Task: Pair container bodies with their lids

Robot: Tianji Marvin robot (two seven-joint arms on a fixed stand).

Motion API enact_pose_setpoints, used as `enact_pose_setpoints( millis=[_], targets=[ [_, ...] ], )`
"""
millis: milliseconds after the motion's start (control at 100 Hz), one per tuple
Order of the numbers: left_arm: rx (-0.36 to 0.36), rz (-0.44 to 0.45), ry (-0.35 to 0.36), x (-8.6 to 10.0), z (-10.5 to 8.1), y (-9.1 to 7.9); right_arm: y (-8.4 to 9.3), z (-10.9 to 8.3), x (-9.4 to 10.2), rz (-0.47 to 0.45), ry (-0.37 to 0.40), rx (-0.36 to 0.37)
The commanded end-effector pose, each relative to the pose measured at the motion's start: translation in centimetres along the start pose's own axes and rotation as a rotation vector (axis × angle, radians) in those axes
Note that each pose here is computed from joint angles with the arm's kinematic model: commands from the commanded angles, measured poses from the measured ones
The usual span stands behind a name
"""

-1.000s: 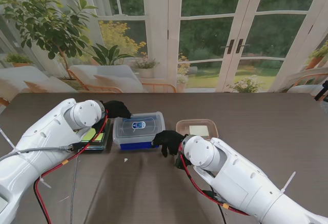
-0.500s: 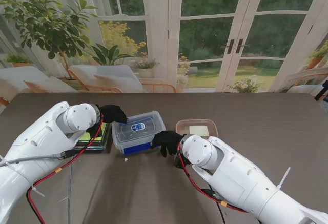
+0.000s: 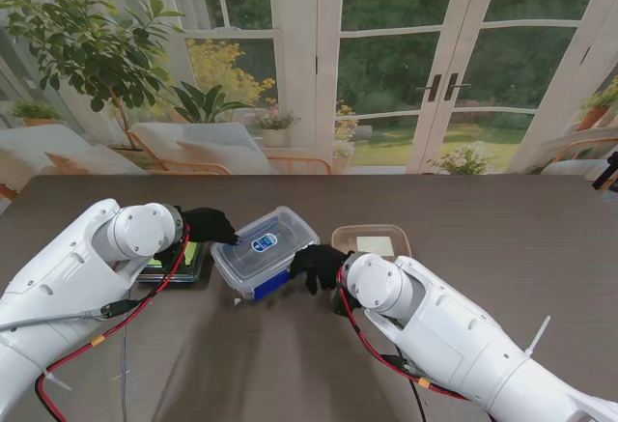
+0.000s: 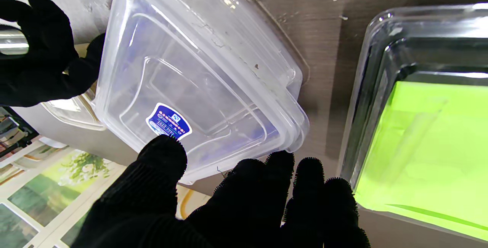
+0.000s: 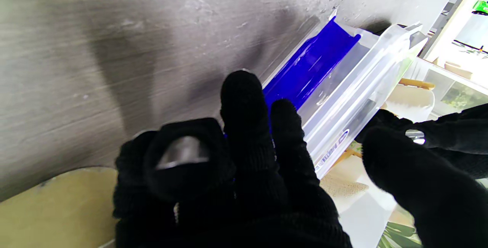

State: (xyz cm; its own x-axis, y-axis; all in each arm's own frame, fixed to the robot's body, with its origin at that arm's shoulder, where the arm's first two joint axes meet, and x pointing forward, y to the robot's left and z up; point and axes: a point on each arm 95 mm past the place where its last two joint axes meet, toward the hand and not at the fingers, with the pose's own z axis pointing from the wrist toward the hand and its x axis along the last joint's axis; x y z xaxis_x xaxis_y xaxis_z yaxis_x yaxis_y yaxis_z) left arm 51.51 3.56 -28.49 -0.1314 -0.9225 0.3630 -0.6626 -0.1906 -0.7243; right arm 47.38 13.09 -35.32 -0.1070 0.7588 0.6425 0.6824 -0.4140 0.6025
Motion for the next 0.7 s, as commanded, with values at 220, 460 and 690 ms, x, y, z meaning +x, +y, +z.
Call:
enact_pose_setpoints(
  millis=[220, 460, 690],
  targets=[
    [-0.059, -0.003, 0.004, 0.1, -0.9, 2.7, -0.2, -0.3, 0.0, -0.01, 0.007, 0.013],
    [-0.066, 0.001, 0.008, 0.4, -2.0, 3.5, -0.2, -0.7, 0.1, -0.017, 0.016, 0.012],
    [-0.063, 0.009, 0.016, 0.9, -2.8, 3.8, -0.4, -0.9, 0.5, -0.021, 0.027, 0.008]
  ],
)
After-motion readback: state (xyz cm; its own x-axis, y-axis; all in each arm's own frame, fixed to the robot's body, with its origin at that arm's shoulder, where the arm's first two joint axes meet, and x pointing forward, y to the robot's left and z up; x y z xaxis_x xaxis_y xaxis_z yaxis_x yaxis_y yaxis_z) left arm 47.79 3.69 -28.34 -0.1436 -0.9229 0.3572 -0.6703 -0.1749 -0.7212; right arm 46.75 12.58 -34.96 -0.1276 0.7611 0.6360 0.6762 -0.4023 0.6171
